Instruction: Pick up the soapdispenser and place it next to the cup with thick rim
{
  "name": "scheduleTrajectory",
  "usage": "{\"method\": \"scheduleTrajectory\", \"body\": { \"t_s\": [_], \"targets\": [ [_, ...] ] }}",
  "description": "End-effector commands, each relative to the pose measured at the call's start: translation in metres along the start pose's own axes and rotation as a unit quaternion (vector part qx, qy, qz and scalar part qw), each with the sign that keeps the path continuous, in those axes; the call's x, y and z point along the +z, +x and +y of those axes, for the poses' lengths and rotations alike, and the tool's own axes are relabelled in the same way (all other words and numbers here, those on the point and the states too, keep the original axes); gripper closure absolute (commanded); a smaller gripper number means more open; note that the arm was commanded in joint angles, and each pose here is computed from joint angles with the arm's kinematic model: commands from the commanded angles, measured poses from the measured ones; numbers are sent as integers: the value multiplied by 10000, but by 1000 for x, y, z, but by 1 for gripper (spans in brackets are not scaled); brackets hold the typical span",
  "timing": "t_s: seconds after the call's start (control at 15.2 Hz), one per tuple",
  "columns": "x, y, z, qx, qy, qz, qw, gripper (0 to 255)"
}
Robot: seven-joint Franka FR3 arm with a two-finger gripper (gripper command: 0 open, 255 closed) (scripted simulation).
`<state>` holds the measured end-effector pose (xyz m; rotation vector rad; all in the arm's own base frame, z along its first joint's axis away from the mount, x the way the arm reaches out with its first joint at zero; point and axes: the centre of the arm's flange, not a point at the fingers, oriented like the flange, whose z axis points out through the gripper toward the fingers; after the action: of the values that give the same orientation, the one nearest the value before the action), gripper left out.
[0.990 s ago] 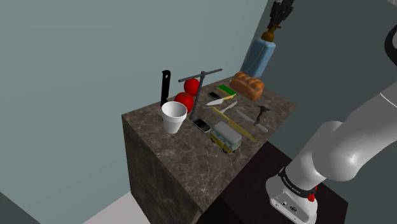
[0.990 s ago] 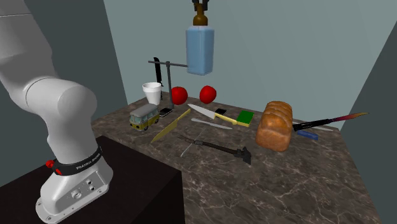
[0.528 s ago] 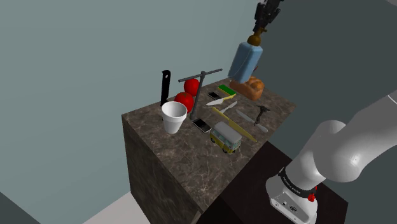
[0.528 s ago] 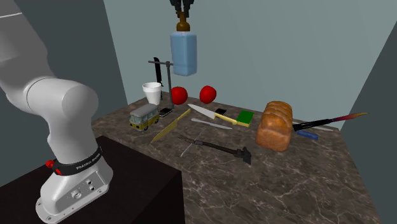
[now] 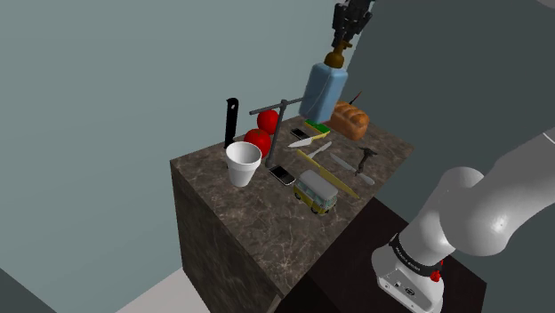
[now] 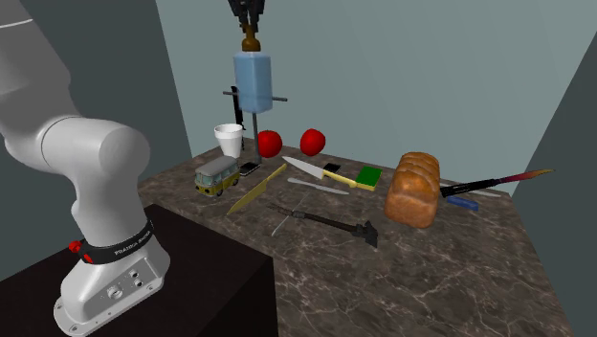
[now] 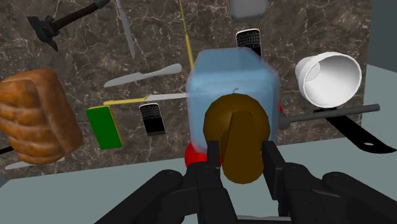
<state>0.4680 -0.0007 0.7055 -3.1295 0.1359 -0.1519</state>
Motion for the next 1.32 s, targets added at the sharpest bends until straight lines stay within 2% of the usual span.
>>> {"method": "scheduleTrajectory", "body": {
  "t_s": [0.0,1.25],
  "targets": [
    [5,3,-29,7,2,3,10000,255],
    [46,10,-276,7,2,3,10000,255]
  ]
}}
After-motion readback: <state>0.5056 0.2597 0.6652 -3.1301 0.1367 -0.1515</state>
